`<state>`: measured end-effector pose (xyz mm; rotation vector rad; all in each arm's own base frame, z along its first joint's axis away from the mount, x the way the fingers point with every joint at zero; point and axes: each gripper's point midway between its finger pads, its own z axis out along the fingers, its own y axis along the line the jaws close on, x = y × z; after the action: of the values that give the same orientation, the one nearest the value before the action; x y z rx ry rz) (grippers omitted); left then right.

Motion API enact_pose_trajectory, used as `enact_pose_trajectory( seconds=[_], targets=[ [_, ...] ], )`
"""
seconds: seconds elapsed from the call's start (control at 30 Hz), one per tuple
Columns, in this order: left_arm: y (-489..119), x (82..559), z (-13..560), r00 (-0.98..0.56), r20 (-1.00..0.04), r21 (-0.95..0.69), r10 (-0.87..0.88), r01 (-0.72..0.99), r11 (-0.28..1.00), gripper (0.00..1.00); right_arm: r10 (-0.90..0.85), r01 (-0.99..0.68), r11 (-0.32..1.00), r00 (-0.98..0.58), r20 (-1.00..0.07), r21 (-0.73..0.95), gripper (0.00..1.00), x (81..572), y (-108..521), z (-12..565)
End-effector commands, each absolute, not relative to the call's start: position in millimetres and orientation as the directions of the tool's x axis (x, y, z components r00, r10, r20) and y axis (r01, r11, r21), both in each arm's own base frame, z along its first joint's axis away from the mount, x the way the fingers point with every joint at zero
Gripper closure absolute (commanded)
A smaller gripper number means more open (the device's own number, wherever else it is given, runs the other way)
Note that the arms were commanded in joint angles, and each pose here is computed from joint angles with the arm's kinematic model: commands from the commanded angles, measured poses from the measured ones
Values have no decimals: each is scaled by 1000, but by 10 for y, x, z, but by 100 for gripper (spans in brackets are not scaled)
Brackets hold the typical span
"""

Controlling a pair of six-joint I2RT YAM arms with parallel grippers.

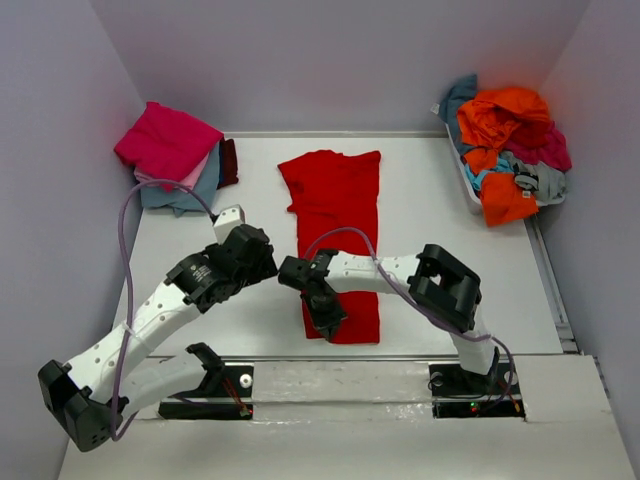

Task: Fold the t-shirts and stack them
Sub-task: Fold the tshirt

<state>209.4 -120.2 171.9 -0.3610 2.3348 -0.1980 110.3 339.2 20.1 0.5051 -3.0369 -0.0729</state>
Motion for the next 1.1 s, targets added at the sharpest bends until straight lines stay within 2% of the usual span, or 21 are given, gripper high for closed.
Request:
enact_pose_trajectory(
  seconds=[0.0,0.1,0.2,0.53,0.7,1.07],
  targets=[
    [-1285,2027,1508,-743,-614,-209,-265,-170,963,19,-281,-290,954,-954,-109,73,93,1321,3492,451],
    [-1448,1938,1406,-797,-548,-252,-254,-132,959,20,-274,-288,953,-953,-130,95,93,1361,3574,591],
    [-1537,1899,1281,-811,-523,-297,-262,-115,948,20,-270,-286,954,-950,-157,88,93,1437,3630,705],
    [-1622,1870,1099,-832,-489,-320,-263,-109,941,20,-290,-314,937,-944,-159,153,93,1229,3846,821],
    [-1669,1826,1009,-842,-471,-337,-263,-104,936,20,-312,-334,933,-936,-161,132,93,1193,3908,806],
    [-1919,1693,738,-890,-414,-323,-192,-54,945,20,-255,-284,955,-935,-248,87,93,1308,3694,1054]
  ],
)
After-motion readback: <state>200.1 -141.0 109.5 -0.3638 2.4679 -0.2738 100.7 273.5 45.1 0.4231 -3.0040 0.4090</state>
